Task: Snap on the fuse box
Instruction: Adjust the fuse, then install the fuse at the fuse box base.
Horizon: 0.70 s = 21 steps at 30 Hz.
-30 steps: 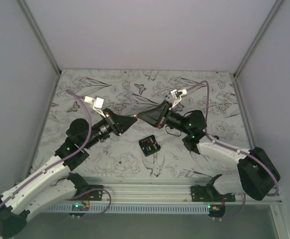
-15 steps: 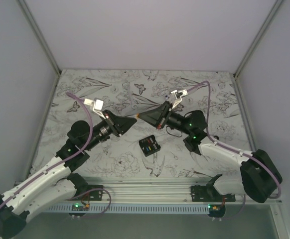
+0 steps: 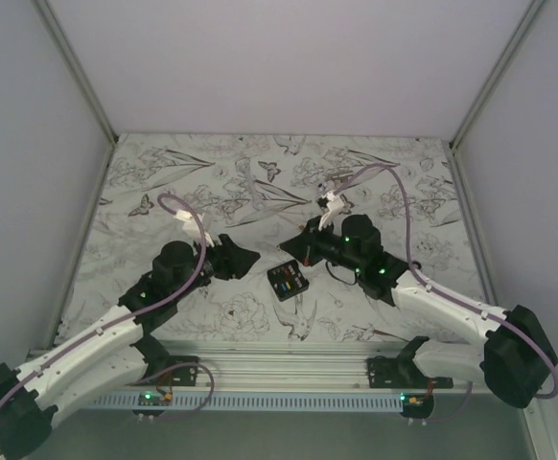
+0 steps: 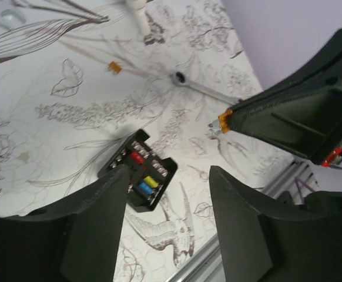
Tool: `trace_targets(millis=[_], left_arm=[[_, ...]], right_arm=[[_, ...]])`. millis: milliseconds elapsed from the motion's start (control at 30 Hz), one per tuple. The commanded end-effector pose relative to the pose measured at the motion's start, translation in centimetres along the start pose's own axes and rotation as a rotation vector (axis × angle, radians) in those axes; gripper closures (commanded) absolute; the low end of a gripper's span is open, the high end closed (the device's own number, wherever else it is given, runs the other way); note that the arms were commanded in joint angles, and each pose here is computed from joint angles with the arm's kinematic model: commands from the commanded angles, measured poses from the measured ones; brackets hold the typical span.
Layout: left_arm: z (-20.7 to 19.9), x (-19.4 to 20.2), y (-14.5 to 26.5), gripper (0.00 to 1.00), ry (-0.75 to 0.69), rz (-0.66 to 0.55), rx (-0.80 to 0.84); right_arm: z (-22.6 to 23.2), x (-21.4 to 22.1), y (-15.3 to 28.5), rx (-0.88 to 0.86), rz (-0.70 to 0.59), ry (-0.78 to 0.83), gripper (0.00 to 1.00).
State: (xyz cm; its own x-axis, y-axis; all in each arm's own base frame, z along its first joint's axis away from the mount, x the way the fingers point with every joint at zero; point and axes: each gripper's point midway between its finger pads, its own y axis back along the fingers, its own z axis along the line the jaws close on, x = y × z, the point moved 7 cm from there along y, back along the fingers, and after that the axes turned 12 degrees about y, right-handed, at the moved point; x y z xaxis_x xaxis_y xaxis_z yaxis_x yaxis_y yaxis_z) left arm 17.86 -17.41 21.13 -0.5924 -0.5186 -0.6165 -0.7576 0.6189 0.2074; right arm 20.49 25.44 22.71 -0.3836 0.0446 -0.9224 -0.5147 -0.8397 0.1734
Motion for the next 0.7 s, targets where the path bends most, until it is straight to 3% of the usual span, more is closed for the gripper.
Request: trace_targets(millis=[0, 200, 367, 667], left_arm=[[2.8, 0.9, -0.3, 0.36, -0.057, 0.043, -0.137], [4.6, 2.3, -1.5, 0.15, -0.039, 0.152, -0.21], [6.1, 2.8, -2.2, 0.04, 0.017, 0.211, -0.264], [8.3, 2.9, -3.2, 0.0, 0.113, 0.255, -0.352]], right_arm=[[-1.8, 2.2, 0.5, 0.209, 0.147, 0.122, 1.0], [-2.4, 5.1, 0.3, 0.378, 0.291, 0.259, 1.0], [-2.5, 7.1, -0.2, 0.437, 0.376, 0.316, 1.0], [-2.1, 9.2, -0.5, 0.445, 0.46, 0.357, 1.0]])
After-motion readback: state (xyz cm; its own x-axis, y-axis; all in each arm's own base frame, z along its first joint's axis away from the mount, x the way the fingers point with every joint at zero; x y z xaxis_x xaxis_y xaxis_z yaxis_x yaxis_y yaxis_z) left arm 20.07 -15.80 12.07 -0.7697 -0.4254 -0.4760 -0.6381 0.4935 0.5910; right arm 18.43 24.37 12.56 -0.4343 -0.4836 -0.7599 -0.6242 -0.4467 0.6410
